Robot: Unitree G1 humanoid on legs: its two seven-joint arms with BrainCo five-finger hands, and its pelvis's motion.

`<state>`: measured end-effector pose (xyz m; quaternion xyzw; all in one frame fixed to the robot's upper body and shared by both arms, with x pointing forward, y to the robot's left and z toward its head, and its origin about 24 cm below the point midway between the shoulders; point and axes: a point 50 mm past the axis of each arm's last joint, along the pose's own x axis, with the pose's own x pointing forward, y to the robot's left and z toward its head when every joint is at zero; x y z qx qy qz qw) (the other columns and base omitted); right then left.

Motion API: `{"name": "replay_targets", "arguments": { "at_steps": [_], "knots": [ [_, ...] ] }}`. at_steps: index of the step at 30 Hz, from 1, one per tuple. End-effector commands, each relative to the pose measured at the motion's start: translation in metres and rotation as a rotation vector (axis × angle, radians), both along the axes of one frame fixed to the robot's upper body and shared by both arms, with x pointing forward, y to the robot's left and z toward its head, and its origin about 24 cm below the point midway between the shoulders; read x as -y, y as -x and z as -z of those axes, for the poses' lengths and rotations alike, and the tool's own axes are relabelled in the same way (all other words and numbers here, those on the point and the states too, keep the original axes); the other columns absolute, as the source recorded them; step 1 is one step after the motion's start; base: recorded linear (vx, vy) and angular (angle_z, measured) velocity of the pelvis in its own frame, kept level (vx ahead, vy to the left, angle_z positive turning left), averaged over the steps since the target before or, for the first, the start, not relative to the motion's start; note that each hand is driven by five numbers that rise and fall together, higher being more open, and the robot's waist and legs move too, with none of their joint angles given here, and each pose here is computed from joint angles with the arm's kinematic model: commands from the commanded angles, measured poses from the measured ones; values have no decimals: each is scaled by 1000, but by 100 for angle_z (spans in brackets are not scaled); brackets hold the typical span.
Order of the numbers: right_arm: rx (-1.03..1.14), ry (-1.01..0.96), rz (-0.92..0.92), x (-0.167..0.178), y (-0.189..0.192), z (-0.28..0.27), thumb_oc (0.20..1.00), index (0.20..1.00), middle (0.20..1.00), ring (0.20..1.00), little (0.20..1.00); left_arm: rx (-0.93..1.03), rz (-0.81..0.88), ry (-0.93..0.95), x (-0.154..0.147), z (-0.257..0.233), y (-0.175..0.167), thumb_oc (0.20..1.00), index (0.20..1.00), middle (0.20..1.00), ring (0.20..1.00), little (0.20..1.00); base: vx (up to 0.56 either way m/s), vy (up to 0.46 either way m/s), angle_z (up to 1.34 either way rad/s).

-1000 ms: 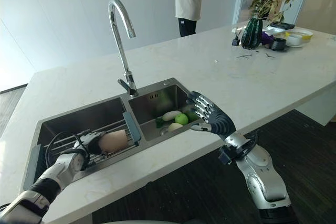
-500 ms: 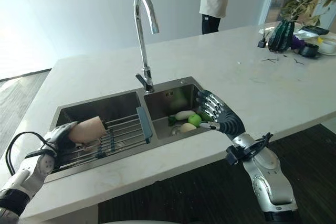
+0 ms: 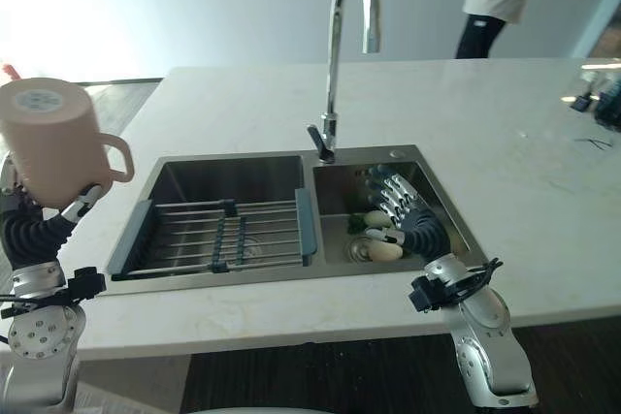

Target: Place the dishes in the dishwasher.

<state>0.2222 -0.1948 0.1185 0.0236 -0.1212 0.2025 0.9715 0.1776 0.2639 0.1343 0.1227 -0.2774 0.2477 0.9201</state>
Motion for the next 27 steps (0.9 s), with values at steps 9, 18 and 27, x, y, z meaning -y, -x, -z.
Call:
{"name": "replay_targets", "arguments": {
  "at_steps": [9,18,27],
  "knots": [
    [436,-3,118,23,1,-71,1000,1000,1000,1000,1000,378,320,81,12,-57,-18,200,200,200,200,200,-288,89,80],
    [491,-40,179,10,1,-71,1000,1000,1000,1000,1000,368,435,65,18,-65,-19,200,200,200,200,200,-166,578,144],
    [454,-49,221,21,11,-67,1000,1000,1000,1000,1000,331,559,73,42,-65,-33,200,200,200,200,200,19,259,127]
  ]
}}
